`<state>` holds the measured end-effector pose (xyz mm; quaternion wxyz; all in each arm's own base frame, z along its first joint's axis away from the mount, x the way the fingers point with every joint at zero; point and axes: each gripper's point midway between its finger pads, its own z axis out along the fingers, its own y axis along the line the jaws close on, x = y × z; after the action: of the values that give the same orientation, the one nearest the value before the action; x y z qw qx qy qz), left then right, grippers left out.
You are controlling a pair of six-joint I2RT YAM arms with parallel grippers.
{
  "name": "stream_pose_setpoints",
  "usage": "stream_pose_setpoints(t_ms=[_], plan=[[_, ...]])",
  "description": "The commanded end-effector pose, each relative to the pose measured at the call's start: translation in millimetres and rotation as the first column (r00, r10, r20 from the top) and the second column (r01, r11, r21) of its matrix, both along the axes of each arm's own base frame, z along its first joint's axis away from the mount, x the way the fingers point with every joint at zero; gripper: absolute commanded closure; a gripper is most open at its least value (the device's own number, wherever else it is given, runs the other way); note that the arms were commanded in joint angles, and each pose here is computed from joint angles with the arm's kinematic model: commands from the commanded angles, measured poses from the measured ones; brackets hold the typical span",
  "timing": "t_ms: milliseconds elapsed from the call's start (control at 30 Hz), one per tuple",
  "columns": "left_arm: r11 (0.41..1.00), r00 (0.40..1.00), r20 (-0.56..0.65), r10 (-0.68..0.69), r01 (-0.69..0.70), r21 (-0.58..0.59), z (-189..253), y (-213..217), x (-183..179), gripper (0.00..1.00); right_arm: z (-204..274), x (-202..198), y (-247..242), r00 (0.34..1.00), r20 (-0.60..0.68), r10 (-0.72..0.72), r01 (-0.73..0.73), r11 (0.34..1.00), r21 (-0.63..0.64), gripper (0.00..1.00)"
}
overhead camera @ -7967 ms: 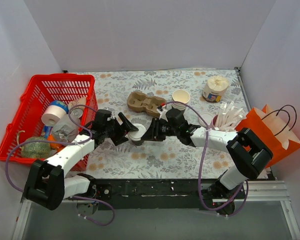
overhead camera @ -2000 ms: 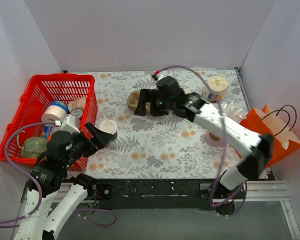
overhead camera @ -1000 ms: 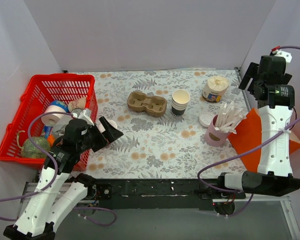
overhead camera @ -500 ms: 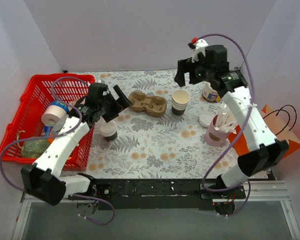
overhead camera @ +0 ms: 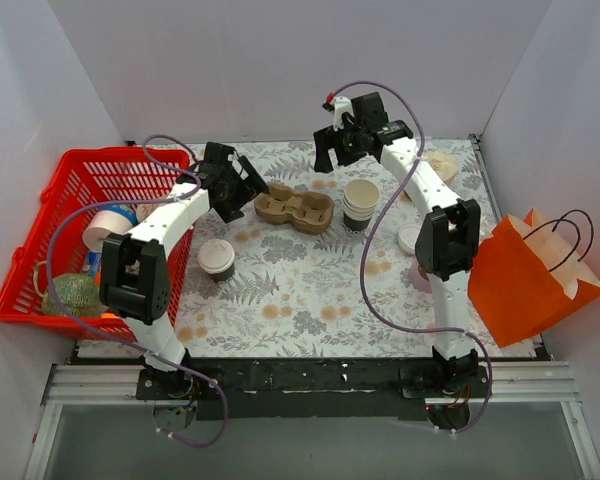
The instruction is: Pack the takeout coffee
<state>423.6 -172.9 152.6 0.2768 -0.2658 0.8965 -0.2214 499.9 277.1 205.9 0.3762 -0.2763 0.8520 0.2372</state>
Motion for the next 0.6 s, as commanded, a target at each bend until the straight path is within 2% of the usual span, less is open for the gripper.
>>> stream_pose_setpoints(t_ms=[0, 100, 300, 567], plan=[[0.998, 0.999, 0.017, -0.044, 0.044, -0.041, -5, -7, 13, 0.02, -14, 5, 7, 0.999, -0.005, 0.051, -0.051, 0.999, -0.017, 0.1], [0.997, 0.998, 0.003, -0.059, 0.059, -0.054, -18, -11, 18, 0.02, -28, 9, 11, 0.998, -0.02, 0.062, -0.063, 0.998, -0.02, 0.11], [0.996, 0.998, -0.021, -0.062, 0.061, -0.06, -33, -12, 31, 0.02, -56, 6, 16, 0.993, -0.095, 0.064, -0.064, 0.998, -0.002, 0.24], [0.995, 0.996, -0.048, -0.074, 0.071, -0.066, -47, -14, 32, 0.02, -82, -5, 21, 0.982, -0.151, 0.11, -0.115, 0.993, -0.027, 0.31]])
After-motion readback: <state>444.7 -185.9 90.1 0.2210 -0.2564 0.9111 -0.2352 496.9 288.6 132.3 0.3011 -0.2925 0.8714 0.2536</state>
